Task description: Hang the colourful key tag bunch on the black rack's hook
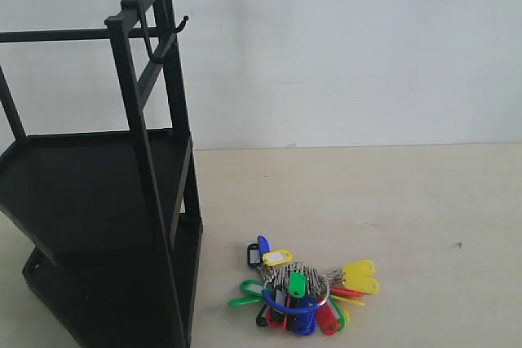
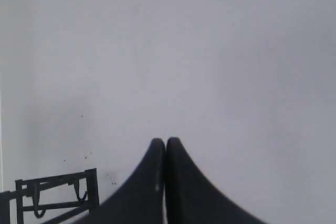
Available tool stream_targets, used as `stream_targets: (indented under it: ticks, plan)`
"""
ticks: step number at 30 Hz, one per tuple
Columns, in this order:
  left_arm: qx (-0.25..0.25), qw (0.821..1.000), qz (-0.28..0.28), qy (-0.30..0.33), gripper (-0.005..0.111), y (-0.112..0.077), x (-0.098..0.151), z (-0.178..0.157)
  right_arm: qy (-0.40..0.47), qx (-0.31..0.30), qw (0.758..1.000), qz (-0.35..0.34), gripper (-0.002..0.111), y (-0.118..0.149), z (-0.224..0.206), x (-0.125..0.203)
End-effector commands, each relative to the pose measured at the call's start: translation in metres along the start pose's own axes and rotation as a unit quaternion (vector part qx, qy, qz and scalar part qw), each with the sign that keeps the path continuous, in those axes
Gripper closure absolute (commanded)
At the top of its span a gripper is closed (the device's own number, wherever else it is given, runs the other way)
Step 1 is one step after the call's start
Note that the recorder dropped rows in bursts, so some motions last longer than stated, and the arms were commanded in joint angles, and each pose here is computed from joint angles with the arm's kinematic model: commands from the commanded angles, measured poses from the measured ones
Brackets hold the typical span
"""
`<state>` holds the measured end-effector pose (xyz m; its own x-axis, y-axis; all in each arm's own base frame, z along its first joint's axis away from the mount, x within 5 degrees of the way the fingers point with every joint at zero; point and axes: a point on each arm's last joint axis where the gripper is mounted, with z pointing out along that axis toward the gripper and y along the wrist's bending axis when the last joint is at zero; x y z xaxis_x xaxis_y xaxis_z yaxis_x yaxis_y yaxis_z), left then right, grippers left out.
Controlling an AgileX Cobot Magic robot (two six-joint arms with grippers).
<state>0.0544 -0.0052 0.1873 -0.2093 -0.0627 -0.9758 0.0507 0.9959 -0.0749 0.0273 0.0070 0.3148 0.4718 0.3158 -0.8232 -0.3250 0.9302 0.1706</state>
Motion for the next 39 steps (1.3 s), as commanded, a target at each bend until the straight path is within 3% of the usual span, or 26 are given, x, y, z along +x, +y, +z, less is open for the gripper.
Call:
stream_targets:
  ticks: [1,5,10,13,15,24,31,34,36,39]
  plan:
    - [-0.002,1.0,0.004,-0.004,0.102,0.0,0.0,0.0,0.107,0.032,0.994,-0.017,0.108,0.003,0.033,-0.026]
    - [-0.002,1.0,0.004,-0.004,0.102,0.0,0.0,0.0,0.296,0.068,0.951,-0.054,0.108,0.0,0.072,-0.021]
    - [-0.002,1.0,0.004,-0.004,0.102,0.0,0.0,0.0,0.523,0.071,0.844,-0.095,0.108,-0.01,0.11,0.019]
    - [-0.002,1.0,0.004,-0.004,0.102,0.0,0.0,0.0,0.594,0.037,0.795,-0.12,0.108,-0.015,0.125,0.056]
    - [-0.002,1.0,0.004,-0.004,0.102,0.0,0.0,0.0,0.619,0.034,0.776,-0.117,0.108,-0.019,0.134,0.077]
    - [-0.002,1.0,0.004,-0.004,0.102,0.0,0.0,0.0,0.667,0.048,0.743,0.041,0.108,-0.019,0.168,0.157]
    - [-0.002,1.0,0.004,-0.004,0.102,0.0,0.0,0.0,0.703,-0.138,0.697,0.039,0.108,-0.005,0.183,0.199]
    - [-0.002,1.0,0.004,-0.004,0.102,0.0,0.0,0.0,0.705,-0.19,0.683,0.029,0.107,-0.004,0.184,0.217]
    - [-0.002,1.0,0.004,-0.004,0.102,0.0,0.0,0.0,0.705,-0.214,0.676,0.007,0.102,-0.001,0.185,0.228]
    - [-0.002,1.0,0.004,-0.004,0.102,0.0,0.0,0.0,0.699,-0.22,0.679,-0.024,0.081,0.005,0.187,0.247]
